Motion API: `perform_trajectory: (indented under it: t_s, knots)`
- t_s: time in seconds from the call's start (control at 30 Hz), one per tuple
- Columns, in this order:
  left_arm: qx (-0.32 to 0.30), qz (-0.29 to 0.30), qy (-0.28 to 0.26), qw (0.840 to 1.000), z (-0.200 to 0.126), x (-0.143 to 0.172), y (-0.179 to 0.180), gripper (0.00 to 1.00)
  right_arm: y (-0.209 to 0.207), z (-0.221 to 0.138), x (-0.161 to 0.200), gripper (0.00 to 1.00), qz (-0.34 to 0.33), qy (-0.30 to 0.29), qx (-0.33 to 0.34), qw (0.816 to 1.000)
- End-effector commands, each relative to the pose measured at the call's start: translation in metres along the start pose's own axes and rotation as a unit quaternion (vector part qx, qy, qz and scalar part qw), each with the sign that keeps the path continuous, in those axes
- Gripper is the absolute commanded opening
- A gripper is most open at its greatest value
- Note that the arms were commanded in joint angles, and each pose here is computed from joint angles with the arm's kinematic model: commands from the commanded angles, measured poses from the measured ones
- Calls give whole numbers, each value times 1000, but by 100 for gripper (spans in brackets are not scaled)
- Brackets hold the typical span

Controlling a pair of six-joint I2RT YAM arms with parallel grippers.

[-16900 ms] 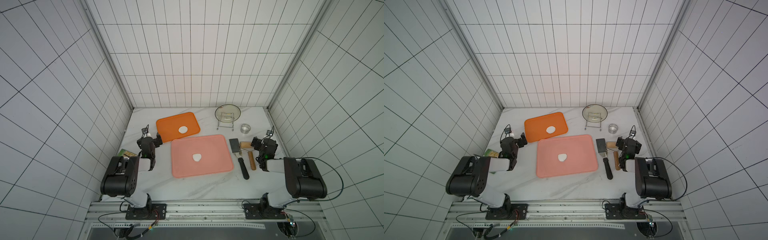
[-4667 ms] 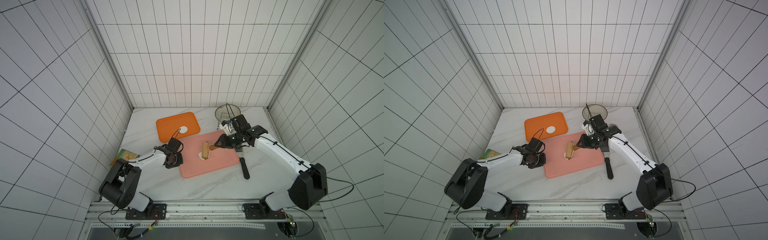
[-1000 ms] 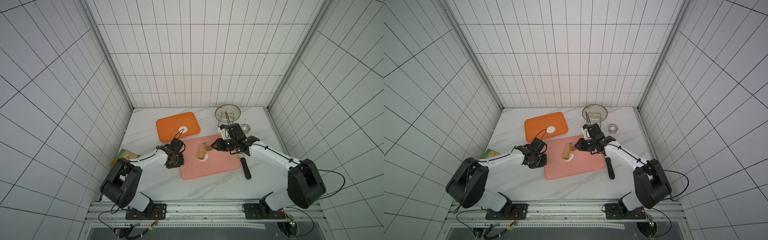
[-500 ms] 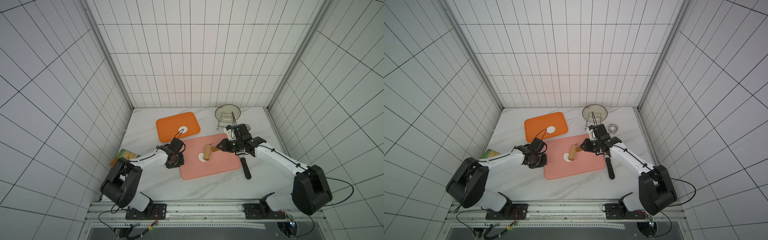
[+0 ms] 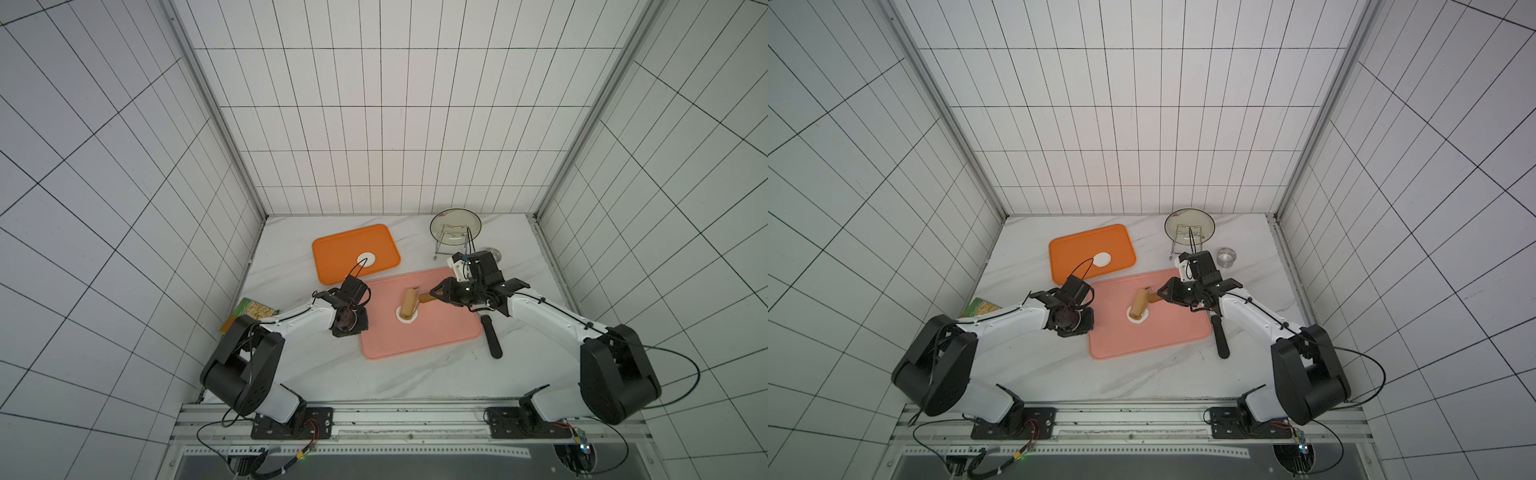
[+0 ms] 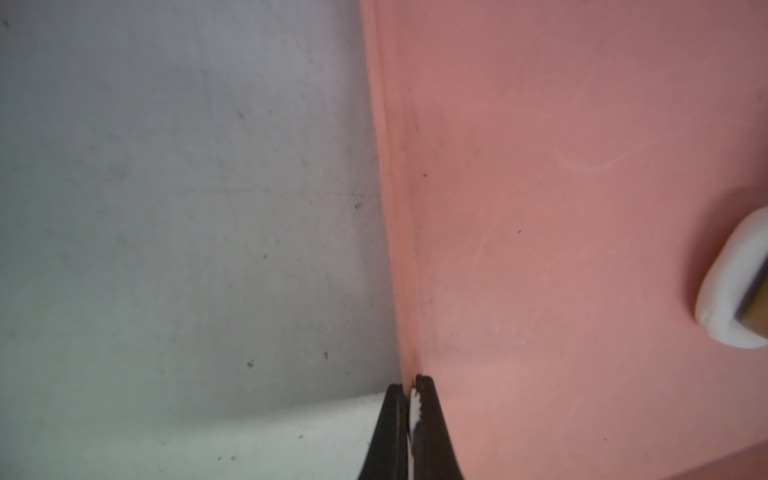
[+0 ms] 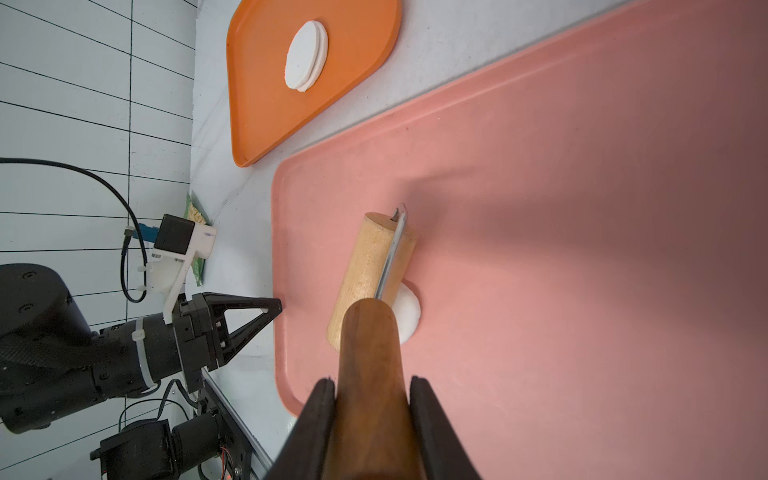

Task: Roll out the dumpling wrappers from the dough
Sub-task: Flatten out the dough on the work surface.

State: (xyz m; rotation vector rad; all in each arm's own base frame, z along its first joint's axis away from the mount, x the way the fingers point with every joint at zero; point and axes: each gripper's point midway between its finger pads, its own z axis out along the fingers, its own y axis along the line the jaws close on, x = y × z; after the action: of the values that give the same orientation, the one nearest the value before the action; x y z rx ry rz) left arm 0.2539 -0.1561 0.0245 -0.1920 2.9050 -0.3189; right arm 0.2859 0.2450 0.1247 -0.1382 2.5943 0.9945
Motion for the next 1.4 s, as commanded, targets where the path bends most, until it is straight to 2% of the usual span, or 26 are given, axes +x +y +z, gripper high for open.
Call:
perform_trajectory:
  t_s: [0.0,0.13,0.33,0.5,0.67,0.97,1.23,1.37]
  knots:
    - [8,8,-20,1000,-1,-10,-5,0,-71,-9,44,0,36,60,136,988]
    - [10,7,-18,1000,0,-10,-6,0,-74,-5,51,0,38,69,136,988]
    - [11,11,-14,1000,4,-8,-9,0,-60,22,61,0,24,88,122,988]
    - [11,12,-13,1000,3,-7,-10,0,-66,36,69,0,37,98,122,987]
    - [11,12,-14,1000,2,-8,-10,0,-70,30,66,0,43,91,125,987]
    - [2,8,-17,1000,1,-8,-5,0,-86,-16,59,0,36,59,163,984]
    - [11,12,-13,1000,3,-9,-11,0,-67,14,72,0,0,90,155,984]
    - [12,15,-15,1000,3,-9,-14,0,-69,24,74,0,8,97,151,984]
